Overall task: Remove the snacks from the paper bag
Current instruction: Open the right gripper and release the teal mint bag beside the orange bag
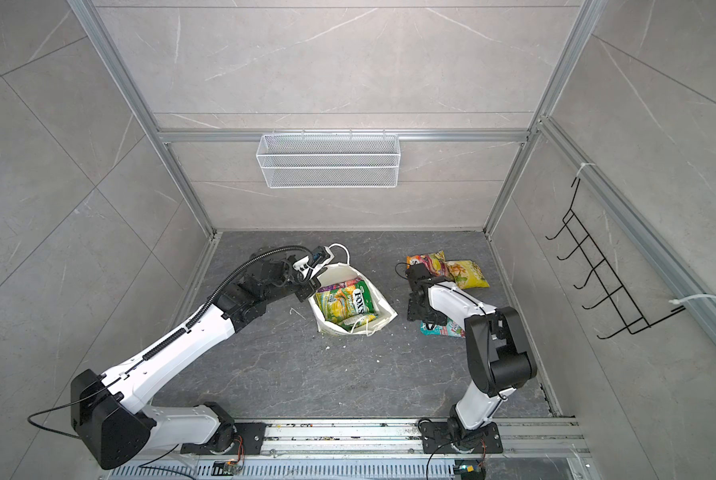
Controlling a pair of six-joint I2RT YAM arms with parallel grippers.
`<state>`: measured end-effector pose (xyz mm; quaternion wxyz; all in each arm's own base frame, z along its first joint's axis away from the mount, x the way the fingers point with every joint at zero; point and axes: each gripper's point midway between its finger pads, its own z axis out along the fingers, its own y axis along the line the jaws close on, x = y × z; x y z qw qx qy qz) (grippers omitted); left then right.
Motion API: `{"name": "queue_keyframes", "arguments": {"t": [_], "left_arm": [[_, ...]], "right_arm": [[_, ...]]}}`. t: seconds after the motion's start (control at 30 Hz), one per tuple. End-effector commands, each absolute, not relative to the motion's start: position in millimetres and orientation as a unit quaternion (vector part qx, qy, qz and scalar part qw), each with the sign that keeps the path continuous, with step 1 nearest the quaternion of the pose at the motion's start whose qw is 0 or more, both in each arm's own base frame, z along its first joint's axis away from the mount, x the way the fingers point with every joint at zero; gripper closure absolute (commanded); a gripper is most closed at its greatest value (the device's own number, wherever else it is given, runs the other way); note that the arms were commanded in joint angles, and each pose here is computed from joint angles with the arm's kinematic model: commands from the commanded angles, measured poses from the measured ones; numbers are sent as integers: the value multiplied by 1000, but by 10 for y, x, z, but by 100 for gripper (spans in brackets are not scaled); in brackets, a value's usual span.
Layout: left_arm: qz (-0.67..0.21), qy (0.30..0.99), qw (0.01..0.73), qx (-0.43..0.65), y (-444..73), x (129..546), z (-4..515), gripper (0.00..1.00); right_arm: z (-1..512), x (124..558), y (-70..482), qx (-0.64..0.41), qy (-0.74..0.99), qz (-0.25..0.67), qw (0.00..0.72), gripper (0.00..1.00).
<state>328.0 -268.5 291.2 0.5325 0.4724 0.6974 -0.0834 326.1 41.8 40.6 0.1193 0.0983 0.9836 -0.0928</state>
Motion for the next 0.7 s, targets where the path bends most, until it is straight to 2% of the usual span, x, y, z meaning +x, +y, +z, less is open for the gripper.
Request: {"name": "queue_keyframes", "arguments": {"t": [0.0,0.13,0.37,0.47,0.67], "left_arm": [[-85,669,571,468,-2703,3273,3230,100],[-86,670,568,470,-2698,3254,3237,100],[-84,665,573,472,-2676,3224,3284,100],[-84,661,574,476,-2691,3229,3295,100],[-83,657,569,487,-2728,3238,3275,100]], "right_arm": [[306,3120,243,116,980,-134,91,25],[262,3136,64,102,979,-162,76,29],[227,3219,-265,78,969,-227,60,45],[216,3262,-425,66,962,-262,47,45],[190,3340,-479,46,960,-275,38,46]]}}
